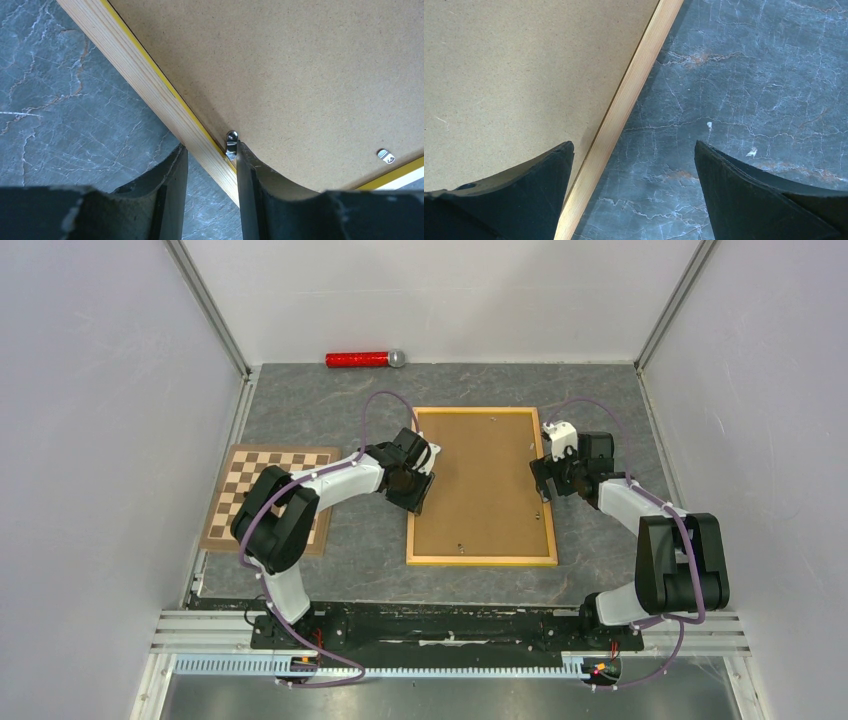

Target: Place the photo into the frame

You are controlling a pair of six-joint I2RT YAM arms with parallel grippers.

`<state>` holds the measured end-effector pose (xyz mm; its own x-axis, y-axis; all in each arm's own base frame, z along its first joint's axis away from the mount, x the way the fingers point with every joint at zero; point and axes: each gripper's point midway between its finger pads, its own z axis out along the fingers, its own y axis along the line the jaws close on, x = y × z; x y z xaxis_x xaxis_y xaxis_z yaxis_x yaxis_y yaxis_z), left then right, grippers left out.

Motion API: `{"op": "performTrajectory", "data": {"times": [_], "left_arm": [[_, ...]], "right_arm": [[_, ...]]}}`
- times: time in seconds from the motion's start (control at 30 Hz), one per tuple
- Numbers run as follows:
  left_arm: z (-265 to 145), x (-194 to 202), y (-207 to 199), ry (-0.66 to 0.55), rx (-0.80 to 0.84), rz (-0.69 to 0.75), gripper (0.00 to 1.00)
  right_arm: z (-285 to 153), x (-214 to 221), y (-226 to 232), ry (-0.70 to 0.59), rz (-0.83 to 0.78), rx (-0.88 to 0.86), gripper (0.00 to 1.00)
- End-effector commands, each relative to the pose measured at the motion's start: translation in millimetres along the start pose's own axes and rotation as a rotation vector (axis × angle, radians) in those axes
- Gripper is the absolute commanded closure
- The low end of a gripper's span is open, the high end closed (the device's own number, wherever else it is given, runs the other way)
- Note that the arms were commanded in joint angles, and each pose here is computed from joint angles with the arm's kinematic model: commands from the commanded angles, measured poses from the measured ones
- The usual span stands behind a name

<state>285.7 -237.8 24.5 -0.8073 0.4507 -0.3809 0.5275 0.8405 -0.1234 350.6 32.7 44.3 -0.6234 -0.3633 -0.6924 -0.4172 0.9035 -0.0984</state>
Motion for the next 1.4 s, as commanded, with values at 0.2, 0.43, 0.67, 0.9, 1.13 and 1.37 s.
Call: {"op": "performTrajectory", "data": {"times": [0.2,0.43,0.67,0.9,1.13,1.37], "left_arm": [[-4.0,1.7,8.0,0.007,-0.030,0.127,0.76],[-1.5,4.1,11.5,0.011,-0.055,0.192,0.83],[-0.1,3.5,9.1,0.008,-0.065,0.230,0.97],[-1.5,-0.1,10.3,0.000,-0.090,0.268,0.98],[-5.6,-5.4,8.4,-0.017,-0.080,0.295,0.98],[-7.7,-9.1,7.8,-0.009,-0.080,0.295,0.86]], "right_arm": [[1.8,-5.6,-0.7,-0.026,0.004,-0.006,0.06],[3.3,-3.3,-1.8,-0.019,0.003,-0.004,0.06],[4.4,-1.9,-2.7,-0.013,-0.001,-0.004,0.07],[6.6,-0.8,-6.1,-0.005,-0.012,0.004,0.07],[10.0,0.9,-8.2,0.008,-0.015,-0.001,0.09],[13.0,-3.9,-6.4,0.005,-0.003,-0.025,0.10]]}}
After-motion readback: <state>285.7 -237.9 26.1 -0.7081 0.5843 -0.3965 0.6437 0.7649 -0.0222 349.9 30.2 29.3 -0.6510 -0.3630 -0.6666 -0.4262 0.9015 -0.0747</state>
